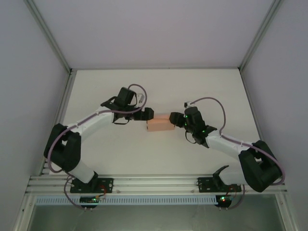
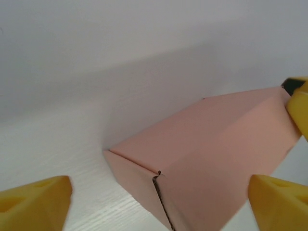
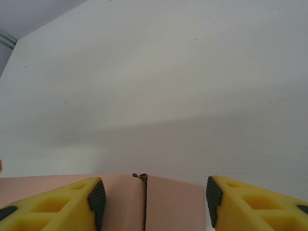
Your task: Assemble paper box
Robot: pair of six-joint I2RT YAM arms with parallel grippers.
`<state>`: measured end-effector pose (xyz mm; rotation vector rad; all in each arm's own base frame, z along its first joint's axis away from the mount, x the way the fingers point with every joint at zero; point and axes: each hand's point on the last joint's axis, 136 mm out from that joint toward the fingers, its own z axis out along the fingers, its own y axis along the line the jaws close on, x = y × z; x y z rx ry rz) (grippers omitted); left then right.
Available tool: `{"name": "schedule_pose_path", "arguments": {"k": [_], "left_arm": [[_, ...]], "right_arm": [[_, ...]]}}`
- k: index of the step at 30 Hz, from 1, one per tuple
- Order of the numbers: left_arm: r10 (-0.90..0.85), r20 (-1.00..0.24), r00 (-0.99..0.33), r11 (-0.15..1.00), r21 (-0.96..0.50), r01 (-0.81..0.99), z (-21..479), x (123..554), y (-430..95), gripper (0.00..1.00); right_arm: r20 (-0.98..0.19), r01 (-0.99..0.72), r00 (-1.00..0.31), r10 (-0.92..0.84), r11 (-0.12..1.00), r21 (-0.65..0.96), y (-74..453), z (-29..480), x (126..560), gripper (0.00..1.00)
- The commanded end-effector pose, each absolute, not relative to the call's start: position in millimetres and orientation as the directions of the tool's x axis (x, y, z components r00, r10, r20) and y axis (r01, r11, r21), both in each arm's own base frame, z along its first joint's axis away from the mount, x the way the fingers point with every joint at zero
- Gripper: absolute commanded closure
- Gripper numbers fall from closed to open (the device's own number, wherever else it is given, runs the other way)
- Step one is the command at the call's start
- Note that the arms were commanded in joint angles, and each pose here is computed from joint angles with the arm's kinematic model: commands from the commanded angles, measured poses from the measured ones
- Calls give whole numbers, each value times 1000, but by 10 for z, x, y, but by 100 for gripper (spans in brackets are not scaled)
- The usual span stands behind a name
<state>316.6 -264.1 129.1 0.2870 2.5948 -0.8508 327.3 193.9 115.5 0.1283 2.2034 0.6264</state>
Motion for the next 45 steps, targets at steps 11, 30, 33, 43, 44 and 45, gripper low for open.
{"name": "schedule_pose_path", "arguments": {"k": [11,30,33,43,44,45], "left_arm": [[-72,-228,-971,693,-711,115,617,2865,-2477,56],[-81,-229,-970,711,-695,105,569,2886,-2436,93],[-51,-320,-946,746,-642,177,860,3047,-2453,41],[-26,-617,-787,835,-447,322,1946,3577,-2311,0],[-29,-635,-772,855,-416,310,1989,3601,-2240,0],[-31,-649,-760,879,-380,288,2008,3620,-2145,1]], "right_arm": [[-490,-16,-842,227,896,443,1665,174,2710,52],[-535,-163,-822,196,819,551,1886,365,2774,100],[-624,-256,-772,123,838,482,1941,780,2971,80],[-803,-560,-593,-57,746,361,2248,2095,3336,2],[-821,-648,-555,-133,688,327,2351,2149,3279,1],[-839,-754,-482,-251,607,252,2441,2164,3194,1]]}}
